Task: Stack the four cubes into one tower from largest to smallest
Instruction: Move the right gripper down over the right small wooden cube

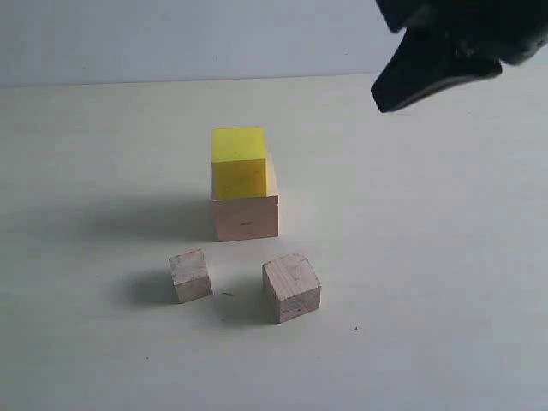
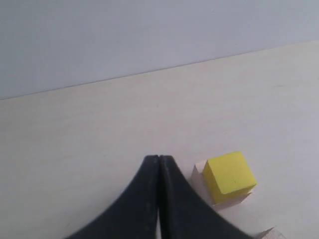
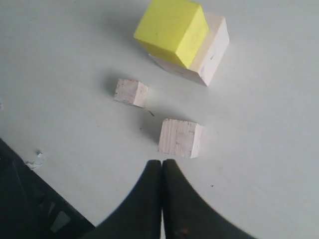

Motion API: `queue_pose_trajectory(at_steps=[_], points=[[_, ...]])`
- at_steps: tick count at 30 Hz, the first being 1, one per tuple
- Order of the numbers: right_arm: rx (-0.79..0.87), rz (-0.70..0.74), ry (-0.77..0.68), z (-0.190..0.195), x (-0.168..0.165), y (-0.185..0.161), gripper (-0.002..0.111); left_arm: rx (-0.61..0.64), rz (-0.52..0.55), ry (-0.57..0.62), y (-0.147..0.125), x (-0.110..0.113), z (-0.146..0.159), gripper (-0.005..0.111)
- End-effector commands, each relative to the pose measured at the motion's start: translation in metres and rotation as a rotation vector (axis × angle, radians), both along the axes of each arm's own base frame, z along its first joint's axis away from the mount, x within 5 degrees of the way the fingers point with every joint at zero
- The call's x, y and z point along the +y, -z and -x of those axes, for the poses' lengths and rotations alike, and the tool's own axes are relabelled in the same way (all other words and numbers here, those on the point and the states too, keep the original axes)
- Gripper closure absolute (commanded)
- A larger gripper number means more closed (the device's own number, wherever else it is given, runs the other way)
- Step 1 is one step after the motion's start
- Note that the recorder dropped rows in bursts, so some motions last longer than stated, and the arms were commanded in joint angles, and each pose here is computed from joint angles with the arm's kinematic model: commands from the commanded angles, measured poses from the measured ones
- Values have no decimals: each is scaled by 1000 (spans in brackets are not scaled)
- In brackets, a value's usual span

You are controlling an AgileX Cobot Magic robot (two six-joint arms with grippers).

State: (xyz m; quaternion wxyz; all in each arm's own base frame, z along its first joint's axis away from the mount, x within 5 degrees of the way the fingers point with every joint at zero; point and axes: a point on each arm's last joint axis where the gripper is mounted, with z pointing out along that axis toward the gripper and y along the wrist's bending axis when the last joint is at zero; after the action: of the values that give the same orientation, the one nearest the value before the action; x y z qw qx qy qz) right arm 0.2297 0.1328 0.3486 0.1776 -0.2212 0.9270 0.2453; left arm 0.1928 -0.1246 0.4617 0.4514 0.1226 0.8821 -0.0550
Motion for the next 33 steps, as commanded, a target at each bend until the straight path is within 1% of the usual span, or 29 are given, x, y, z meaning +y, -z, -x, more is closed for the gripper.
queue_pose_trajectory(at_steps=[1,4,8,11,14,17,20,26,29,33], points=[[7,27,-6,2,-2,23,108,-30,53,72,32,6,17,107],[17,56,-57,6,-4,36,108,-10,47,96,65,11,26,107],[30,71,-47,8,-6,54,108,19,134,144,100,13,40,107],[38,80,-22,10,-8,70,108,12,190,174,118,14,47,107],[67,85,-6,13,-9,80,108,35,185,173,133,17,51,107],[94,69,10,14,-8,80,108,53,172,170,140,18,52,107],[97,40,1,16,-3,78,108,60,167,168,140,18,52,107],[42,20,-65,30,28,77,108,44,168,176,139,17,52,107],[-8,40,-81,33,37,77,108,44,168,176,139,17,52,107],[-60,86,-84,34,41,78,108,44,168,176,139,17,52,107]])
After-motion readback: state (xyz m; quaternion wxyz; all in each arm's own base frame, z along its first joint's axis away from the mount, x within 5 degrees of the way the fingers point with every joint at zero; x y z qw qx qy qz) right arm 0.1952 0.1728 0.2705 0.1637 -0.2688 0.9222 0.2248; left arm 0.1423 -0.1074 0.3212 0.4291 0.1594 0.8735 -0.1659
